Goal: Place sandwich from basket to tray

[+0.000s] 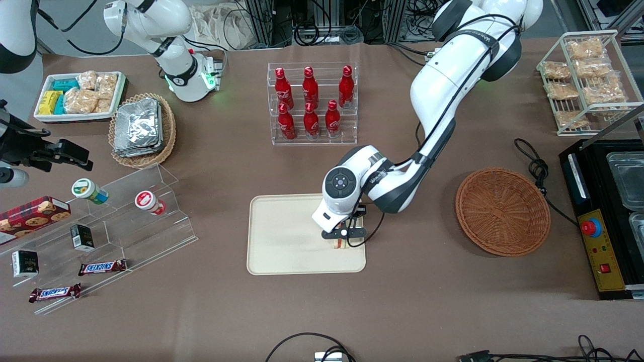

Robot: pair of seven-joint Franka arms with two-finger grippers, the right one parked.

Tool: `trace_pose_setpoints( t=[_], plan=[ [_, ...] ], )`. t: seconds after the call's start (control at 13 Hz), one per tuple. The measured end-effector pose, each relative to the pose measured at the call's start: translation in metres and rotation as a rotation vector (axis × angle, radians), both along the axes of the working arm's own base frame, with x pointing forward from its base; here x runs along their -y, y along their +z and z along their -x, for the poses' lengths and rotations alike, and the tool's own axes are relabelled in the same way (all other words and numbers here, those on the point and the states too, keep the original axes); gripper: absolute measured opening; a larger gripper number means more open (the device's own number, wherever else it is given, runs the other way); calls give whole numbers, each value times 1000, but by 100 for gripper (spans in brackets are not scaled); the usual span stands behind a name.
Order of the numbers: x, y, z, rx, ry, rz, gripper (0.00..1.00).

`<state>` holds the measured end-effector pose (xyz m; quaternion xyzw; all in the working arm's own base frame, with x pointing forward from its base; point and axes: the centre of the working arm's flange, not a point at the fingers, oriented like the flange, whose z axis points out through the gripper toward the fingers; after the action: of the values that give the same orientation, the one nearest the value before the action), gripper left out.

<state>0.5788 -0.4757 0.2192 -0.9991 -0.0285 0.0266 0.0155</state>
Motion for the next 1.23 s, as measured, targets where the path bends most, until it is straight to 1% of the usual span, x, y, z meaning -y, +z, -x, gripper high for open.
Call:
trace_pose_setpoints(
  t=[0.08,0.15,0.31,0.38,0.54,0.62,0.77,1.0,1.23],
  plan=[
    [0,0,0,3,31,1,63],
    [1,1,-1,8,62,4,73],
    [2,5,-3,19,116,11,95],
    [1,11,-7,29,135,18,100],
    [0,36,-17,63,170,38,100],
    [-4,55,-21,80,205,35,100],
    [-23,94,-32,116,272,-6,100],
    [-70,151,-52,176,345,-80,100],
    [-114,206,-64,227,400,-131,100]
  ],
)
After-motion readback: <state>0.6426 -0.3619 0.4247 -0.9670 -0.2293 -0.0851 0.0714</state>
